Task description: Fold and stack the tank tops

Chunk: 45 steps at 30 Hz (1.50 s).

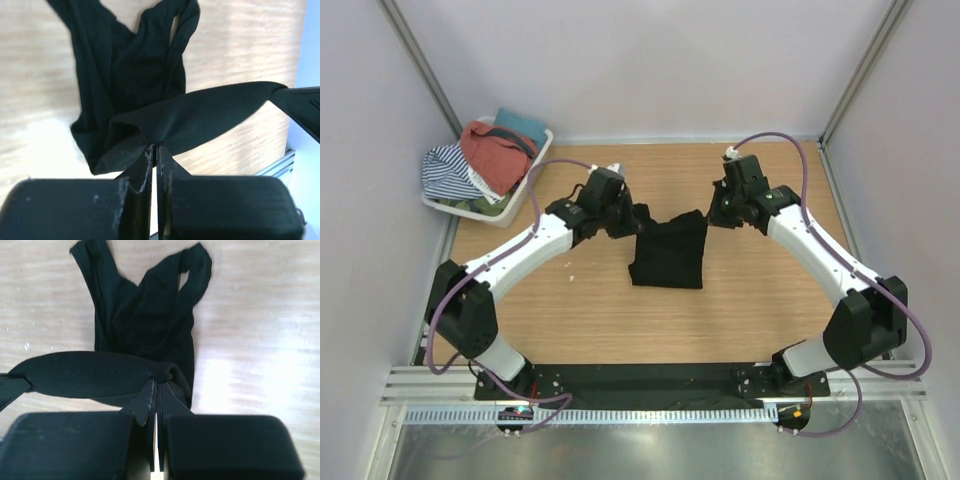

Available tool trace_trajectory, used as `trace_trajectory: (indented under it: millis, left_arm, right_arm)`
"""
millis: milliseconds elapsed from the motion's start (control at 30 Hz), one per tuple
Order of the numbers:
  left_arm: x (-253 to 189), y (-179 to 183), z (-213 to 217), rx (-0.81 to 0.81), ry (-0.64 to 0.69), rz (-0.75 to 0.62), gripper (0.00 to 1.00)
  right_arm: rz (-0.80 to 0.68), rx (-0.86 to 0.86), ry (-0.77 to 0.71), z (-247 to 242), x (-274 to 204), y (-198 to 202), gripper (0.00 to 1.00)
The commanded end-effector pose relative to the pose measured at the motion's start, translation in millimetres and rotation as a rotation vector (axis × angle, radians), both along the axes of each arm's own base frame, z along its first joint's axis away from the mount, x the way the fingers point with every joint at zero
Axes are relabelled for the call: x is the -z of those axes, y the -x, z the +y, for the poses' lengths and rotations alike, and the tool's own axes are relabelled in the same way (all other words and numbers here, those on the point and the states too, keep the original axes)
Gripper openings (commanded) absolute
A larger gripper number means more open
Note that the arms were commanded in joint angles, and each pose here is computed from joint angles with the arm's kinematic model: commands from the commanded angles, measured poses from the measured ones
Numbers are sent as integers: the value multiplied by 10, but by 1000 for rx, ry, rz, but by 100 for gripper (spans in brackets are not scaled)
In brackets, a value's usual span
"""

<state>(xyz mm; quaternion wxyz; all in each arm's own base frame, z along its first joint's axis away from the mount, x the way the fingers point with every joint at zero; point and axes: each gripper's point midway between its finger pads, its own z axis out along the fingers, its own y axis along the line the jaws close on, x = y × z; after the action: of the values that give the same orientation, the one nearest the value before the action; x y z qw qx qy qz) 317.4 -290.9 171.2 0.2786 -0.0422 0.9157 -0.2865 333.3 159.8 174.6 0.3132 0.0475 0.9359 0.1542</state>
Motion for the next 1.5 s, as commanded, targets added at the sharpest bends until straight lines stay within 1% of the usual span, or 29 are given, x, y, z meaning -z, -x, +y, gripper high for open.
trace_trajectory:
  millis: [0, 67, 100, 133, 167, 233, 267, 300, 333, 367, 400, 433, 467, 500, 533, 567, 600, 633, 700, 733, 800, 833, 867, 900, 933, 1033, 1100, 1267, 1467]
  left_arm:
    - [-261, -296, -117, 24, 52, -83, 0]
    - [-155, -468, -93, 1, 45, -67, 0]
    - [-194, -573, -114, -6, 57, -77, 0]
    - [-157, -686, -61, -28, 55, -71, 1]
    - [32, -821, -62, -44, 43, -42, 1]
    - [33, -1103, -36, -70, 80, -43, 2]
    - [96, -1248, -59, -77, 101, -45, 3]
    - [218, -1489, -26, -107, 113, -35, 10]
    - [299, -1649, 2, -132, 113, -44, 19]
    - [282, -1849, 0, -146, 136, -86, 26]
    - [430, -2113, 70, -191, 137, -84, 57]
    - [459, -2260, 106, -214, 145, -92, 74]
    - [258, -2438, 74, -211, 189, -130, 85]
    - [300, -2518, 122, -219, 207, -118, 99]
    - [287, -2537, 126, -212, 214, -119, 100]
    - [257, -2511, 159, -207, 202, -130, 100]
    - [220, -2463, 163, -199, 184, -145, 100]
    - [-1, -2404, 208, -182, 161, -201, 100]
    - [91, -2252, 274, -175, 123, -185, 100]
    - [-39, -2187, 286, -160, 129, -205, 100]
    - [96, -2003, 261, -127, 136, -153, 98]
    - [178, -1888, 271, -127, 134, -121, 97]
    - [204, -1805, 228, -112, 143, -104, 93]
    - [245, -1746, 216, -107, 143, -91, 91]
    - [328, -1653, 217, -107, 137, -69, 90]
    - [497, -1450, 147, -94, 122, -22, 84]
    - [538, -1382, 122, -87, 121, -16, 79]
    - [700, -1149, 59, -69, 100, 6, 79]
    - [709, -951, 69, -55, 106, 10, 76]
  right_arm:
    - [-102, -5, -24, 50, -249, -369, 3]
    - [-94, 6, -24, 35, -178, -568, 3]
    - [-93, 8, -31, 39, -167, -644, 3]
    - [-117, 16, -46, 45, -244, -771, 3]
    - [-101, 24, -59, 40, -114, -935, 3]
    - [-130, 32, -87, 72, -155, -1235, 4]
    - [-82, 40, -85, 67, 95, -1397, 4]
    - [-116, 44, -100, 103, -7, -1620, 7]
    - [-134, 57, -106, 107, 25, -1789, 12]
    - [-110, 84, -103, 110, 322, -1988, 41]
    - [-140, 106, -123, 81, 348, -2166, 58]
    - [-188, 138, -172, 103, 210, -2367, 66]
    - [-194, 153, -199, 115, 314, -2511, 72]
    - [-211, 165, -231, 95, 210, -2567, 73]
    - [-249, 172, -257, 98, 102, -2588, 75]
    - [-286, 164, -262, 98, 4, -2564, 96]
    - [-314, 165, -253, 54, -103, -2409, 100]
    - [-366, 151, -248, 34, -220, -2387, 100]
    - [-378, 123, -226, -10, -302, -2210, 98]
    - [-355, 114, -210, -23, -250, -2144, 96]
    - [-313, 94, -190, -42, -116, -2020, 88]
    - [-286, 78, -199, -32, -48, -1961, 81]
    - [-269, 69, -205, -16, 11, -1921, 78]
    - [-230, 63, -204, -4, 168, -1842, 75]
    - [-212, 61, -203, -4, 229, -1805, 70]
    - [-159, 57, -198, -14, 449, -1667, 61]
    - [-124, 61, -187, -47, 604, -1557, 59]
    - [-78, 47, -168, -87, 810, -1301, 57]
    - [-37, 24, -154, -89, 1006, -1242, 54]
